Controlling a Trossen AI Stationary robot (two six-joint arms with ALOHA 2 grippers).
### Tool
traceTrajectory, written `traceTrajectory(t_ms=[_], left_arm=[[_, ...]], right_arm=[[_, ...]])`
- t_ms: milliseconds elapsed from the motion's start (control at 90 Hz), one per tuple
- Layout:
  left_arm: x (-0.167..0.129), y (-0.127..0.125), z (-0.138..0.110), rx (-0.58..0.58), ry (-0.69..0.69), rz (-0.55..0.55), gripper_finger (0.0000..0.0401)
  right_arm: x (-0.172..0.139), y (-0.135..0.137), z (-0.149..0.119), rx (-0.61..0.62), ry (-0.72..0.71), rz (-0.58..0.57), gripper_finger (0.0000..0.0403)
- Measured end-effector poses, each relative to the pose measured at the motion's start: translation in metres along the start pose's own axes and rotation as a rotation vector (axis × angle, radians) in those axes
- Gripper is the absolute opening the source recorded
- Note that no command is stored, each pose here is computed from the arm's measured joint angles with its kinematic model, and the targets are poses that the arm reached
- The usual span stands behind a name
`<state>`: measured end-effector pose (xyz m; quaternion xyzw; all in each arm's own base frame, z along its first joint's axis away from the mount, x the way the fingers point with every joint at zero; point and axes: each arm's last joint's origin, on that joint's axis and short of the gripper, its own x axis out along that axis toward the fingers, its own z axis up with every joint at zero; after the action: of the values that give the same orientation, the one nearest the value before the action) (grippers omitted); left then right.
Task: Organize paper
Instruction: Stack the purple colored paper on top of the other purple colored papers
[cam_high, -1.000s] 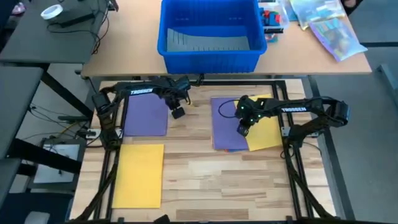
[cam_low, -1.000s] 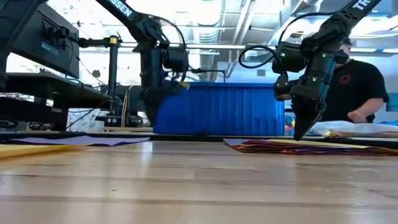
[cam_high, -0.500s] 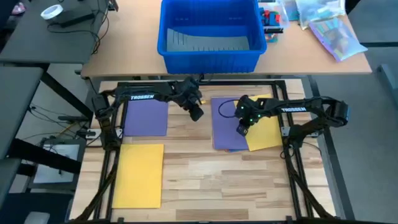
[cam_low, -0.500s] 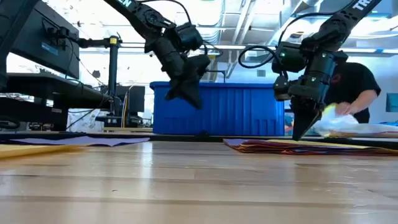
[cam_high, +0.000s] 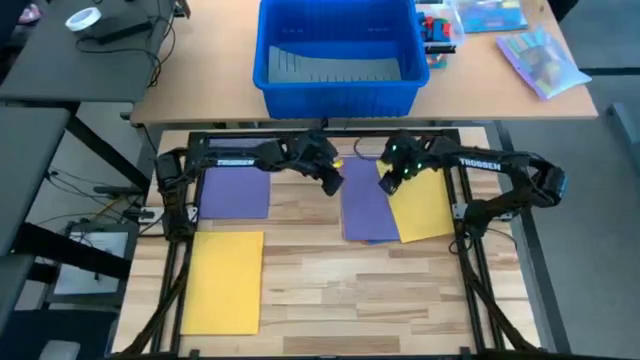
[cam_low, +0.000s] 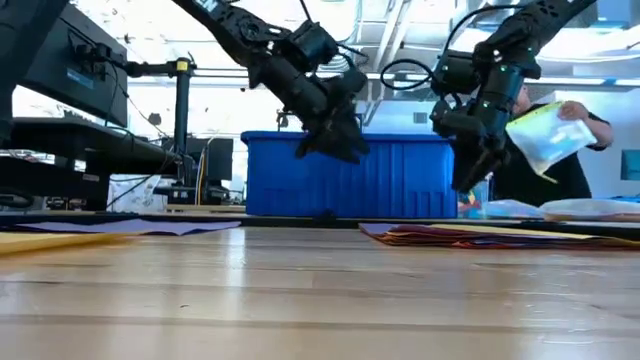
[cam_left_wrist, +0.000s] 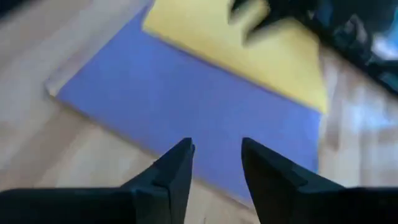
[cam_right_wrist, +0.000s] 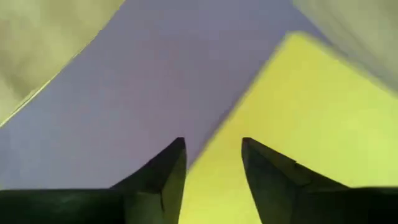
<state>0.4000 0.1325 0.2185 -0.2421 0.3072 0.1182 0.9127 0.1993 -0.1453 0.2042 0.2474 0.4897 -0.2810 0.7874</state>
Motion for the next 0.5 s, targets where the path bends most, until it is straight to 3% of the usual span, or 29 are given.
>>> traceTrajectory(t_ms=[167,500], left_arm=[[0.026,-0.008,-0.011,0.024,-0.009,-0.023,0.0109],[0.075,-0.019,-0.045,0.012,0.015,-0.071,0.0107]], right_arm=[[0.002,-0.020,-0.005,0.087,0.047,-0.038,0.0158],[0.026,-0.013,-0.033,0.118,0.100,-0.029,0.0149]])
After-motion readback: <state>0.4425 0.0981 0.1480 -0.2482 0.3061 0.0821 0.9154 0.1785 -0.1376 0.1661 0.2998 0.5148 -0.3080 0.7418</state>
